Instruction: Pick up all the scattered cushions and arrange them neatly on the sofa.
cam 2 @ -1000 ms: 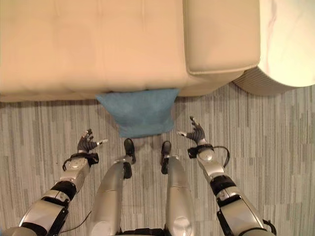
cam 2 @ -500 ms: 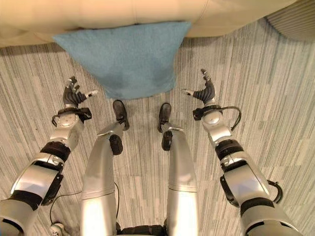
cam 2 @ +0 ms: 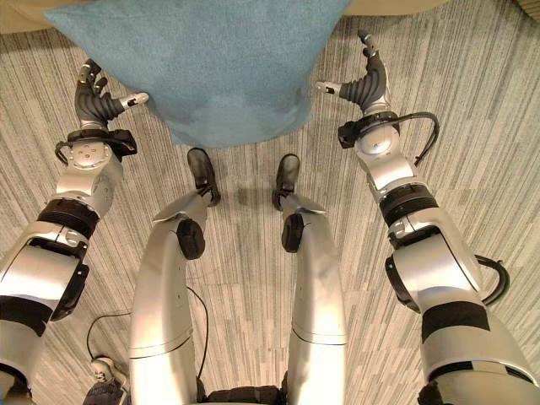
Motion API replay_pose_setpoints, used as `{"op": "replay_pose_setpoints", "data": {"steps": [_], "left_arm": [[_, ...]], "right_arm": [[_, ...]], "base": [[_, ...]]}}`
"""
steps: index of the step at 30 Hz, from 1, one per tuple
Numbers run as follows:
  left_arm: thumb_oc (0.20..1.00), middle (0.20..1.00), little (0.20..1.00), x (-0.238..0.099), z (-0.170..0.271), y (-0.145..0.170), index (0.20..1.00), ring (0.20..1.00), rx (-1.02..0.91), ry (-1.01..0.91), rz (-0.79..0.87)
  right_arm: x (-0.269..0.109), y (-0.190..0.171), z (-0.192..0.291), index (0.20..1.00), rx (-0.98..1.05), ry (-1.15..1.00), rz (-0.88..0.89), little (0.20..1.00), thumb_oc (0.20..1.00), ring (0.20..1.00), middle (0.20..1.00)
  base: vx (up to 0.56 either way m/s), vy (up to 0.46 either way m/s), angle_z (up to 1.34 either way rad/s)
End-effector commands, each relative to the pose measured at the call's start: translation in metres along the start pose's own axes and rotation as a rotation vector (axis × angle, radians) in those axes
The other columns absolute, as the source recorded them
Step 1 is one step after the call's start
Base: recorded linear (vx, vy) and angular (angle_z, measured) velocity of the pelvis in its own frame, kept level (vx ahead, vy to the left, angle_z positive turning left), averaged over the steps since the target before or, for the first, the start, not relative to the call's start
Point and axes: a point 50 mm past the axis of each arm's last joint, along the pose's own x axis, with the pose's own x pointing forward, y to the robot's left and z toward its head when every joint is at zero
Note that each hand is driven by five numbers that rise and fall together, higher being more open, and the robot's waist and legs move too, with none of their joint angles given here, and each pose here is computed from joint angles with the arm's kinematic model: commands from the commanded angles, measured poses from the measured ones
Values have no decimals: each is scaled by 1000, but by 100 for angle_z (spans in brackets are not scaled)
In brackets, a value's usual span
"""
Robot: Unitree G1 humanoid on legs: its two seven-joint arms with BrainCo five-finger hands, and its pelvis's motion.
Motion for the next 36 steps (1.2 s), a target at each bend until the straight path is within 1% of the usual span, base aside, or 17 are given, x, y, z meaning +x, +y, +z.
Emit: {"op": "replay_pose_setpoints", "data": {"steps": [1,4,7,11,13,16,19,20,24,25,27,28,29,30,32,34,36], "left_arm": [[1000,1000,1000,-5,-16,9,1000,1000,-15,35,58],[1000,1000,1000,0,0,-5,1000,1000,-15,-4,24],[1000,1000,1000,1,6,-11,1000,1000,-18,-19,9],[1000,1000,1000,2,35,-45,1000,1000,3,-116,-90],[1000,1000,1000,1,43,-56,1000,1000,13,-144,-121],[1000,1000,1000,-1,46,-64,1000,1000,3,-154,-140],[1000,1000,1000,-7,50,-86,1000,1000,-9,-162,-187],[1000,1000,1000,-7,50,-86,1000,1000,-8,-163,-186],[1000,1000,1000,-15,51,-107,1000,1000,-64,-152,-215],[1000,1000,1000,-17,51,-114,1000,1000,-92,-141,-216],[1000,1000,1000,-19,53,-117,1000,1000,-104,-147,-217],[438,438,438,-20,54,-119,438,438,-111,-150,-223],[200,200,200,-21,55,-119,200,200,-112,-159,-223],[200,200,200,-22,58,-121,200,200,-119,-173,-235],[200,200,200,-23,57,-120,200,200,-120,-174,-236],[200,200,200,-23,56,-116,200,200,-156,-174,-222],[200,200,200,-25,60,-115,200,200,-186,-192,-220]], "right_arm": [[-11,-2,-22,1000,-1,50,-8,1000,1000,1000,1000],[-6,7,-10,1000,6,23,20,1000,1000,1000,1000],[-5,11,-5,1000,9,9,34,1000,1000,1000,1000],[0,31,18,1000,1,-52,113,1000,1000,1000,1000],[2,40,29,1000,-4,-80,145,1000,1000,1000,1000],[2,48,36,1000,-7,-98,175,1000,1000,1000,1000],[0,76,56,1000,2,-137,239,1000,1000,1000,1000],[0,76,56,1000,2,-137,239,1000,1000,1000,1000],[-6,104,76,1000,78,-164,287,1000,1000,1000,1000],[-11,116,87,1000,131,-175,306,1000,1000,1000,1000],[-13,121,92,1000,148,-187,314,1000,1000,1000,1000],[-15,125,97,746,156,-197,332,746,746,746,746],[-17,128,102,266,179,-214,342,266,266,266,266],[-16,128,107,200,167,-233,348,200,200,200,200],[-18,129,107,200,166,-234,356,200,200,200,200],[-18,123,114,200,252,-256,337,200,200,200,200],[-17,118,115,200,259,-274,320,200,200,200,200]], "base": [[0,0,0],[0,0,0],[0,0,0],[8,-10,-3],[0,0,0],[0,0,0],[0,0,0],[0,0,0],[0,0,0],[0,0,0],[0,0,0],[0,0,0],[0,0,0],[0,0,0],[0,0,0],[0,0,0],[0,0,0]]}}
